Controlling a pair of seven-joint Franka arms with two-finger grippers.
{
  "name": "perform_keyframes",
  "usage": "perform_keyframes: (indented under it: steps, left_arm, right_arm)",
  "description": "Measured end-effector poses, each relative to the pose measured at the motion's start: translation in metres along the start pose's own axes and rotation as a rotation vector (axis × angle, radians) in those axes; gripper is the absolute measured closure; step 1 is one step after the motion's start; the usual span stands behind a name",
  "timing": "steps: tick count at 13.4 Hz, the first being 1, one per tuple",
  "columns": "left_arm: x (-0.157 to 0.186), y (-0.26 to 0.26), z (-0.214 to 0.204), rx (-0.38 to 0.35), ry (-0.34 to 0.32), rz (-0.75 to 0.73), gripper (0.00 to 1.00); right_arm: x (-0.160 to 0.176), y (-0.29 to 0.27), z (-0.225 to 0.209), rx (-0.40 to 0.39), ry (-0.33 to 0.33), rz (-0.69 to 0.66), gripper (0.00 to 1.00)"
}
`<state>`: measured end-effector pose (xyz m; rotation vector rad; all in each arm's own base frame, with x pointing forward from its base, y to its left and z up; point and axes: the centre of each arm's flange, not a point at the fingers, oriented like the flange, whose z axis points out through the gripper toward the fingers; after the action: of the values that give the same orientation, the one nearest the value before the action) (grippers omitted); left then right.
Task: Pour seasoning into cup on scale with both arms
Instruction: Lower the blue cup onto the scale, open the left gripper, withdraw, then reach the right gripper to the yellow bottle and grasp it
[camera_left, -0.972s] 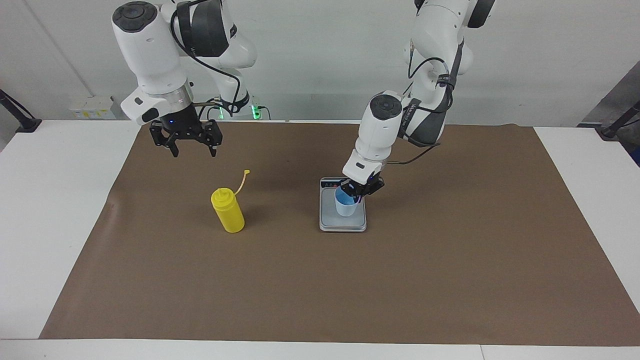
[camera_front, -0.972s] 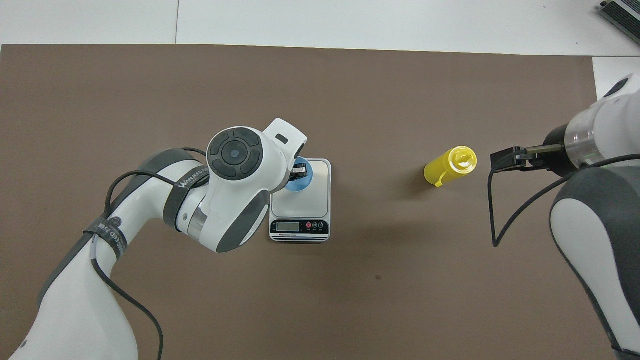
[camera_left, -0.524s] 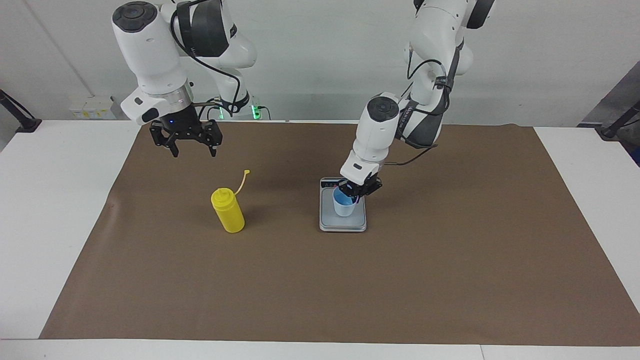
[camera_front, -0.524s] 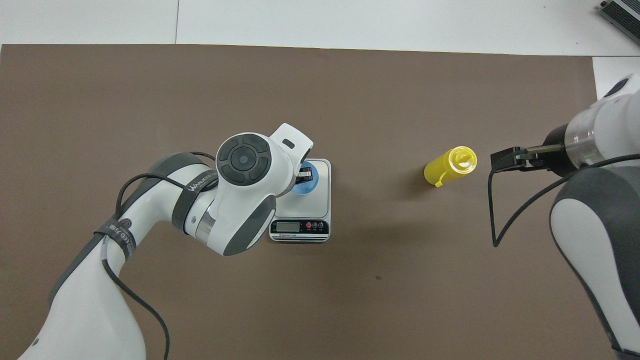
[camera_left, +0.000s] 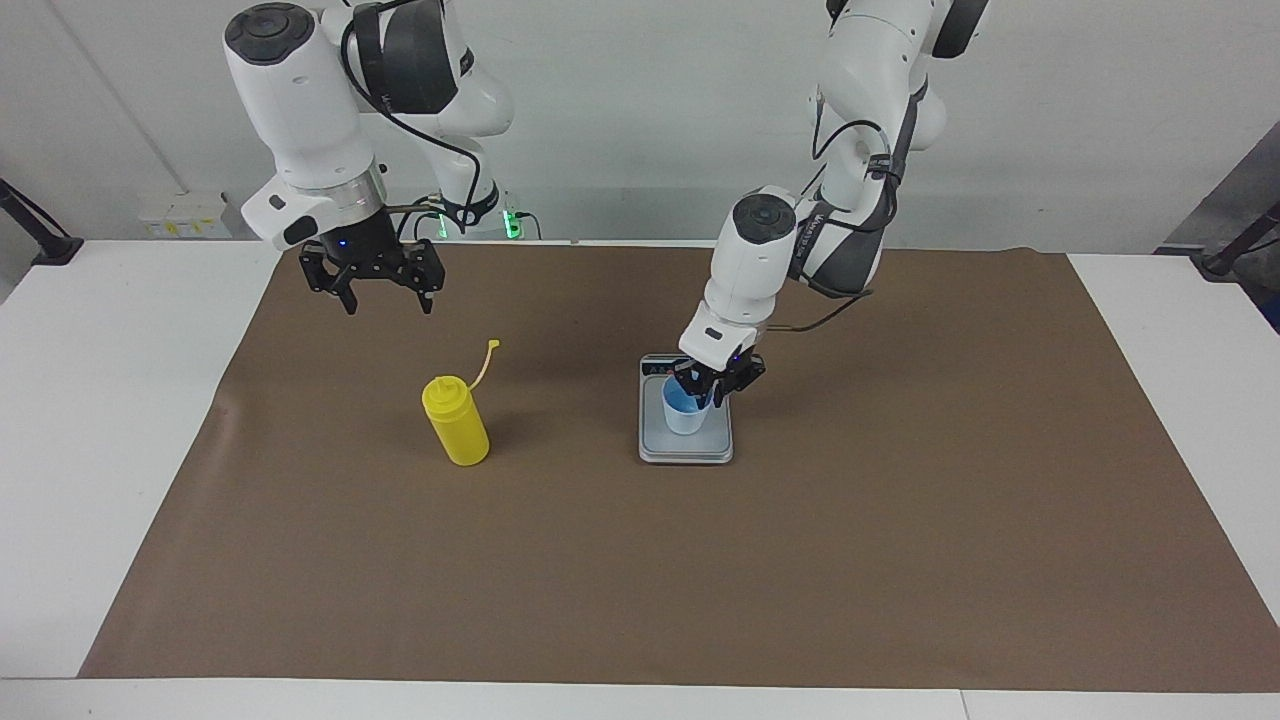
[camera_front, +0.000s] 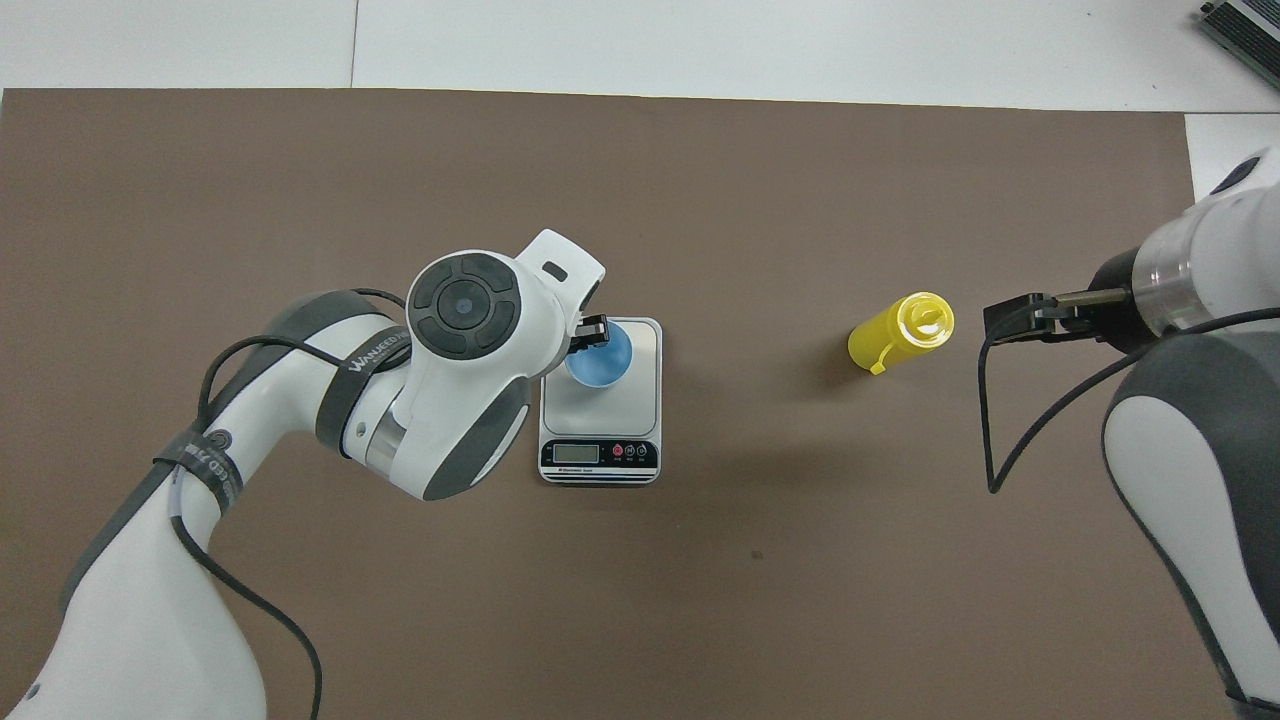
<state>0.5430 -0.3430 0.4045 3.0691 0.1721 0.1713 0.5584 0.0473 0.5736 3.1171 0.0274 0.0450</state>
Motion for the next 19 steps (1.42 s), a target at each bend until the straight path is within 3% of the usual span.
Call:
perform_keyframes:
  steps: [2, 10, 15, 19]
  left_arm:
    - [0.015, -0.025, -0.029, 0.022, 0.023, -0.009, 0.00]
    - [0.053, -0.147, -0.107, 0.100, -0.020, 0.198, 0.00]
    - [0.061, -0.222, -0.153, 0.076, -0.033, 0.260, 0.00]
    - [0.058, -0.249, -0.175, 0.047, -0.076, 0.237, 0.00]
  right_arm:
    - [0.000, 0.000, 0.000, 0.000, 0.000, 0.000, 0.00]
    - [0.001, 0.013, 0.000, -0.001, 0.000, 0.023, 0.00]
    - [-0.002, 0.036, -0.002, -0.004, -0.006, 0.065, 0.00]
    - [-0.004, 0.034, -0.002, -0.004, -0.009, 0.060, 0.00]
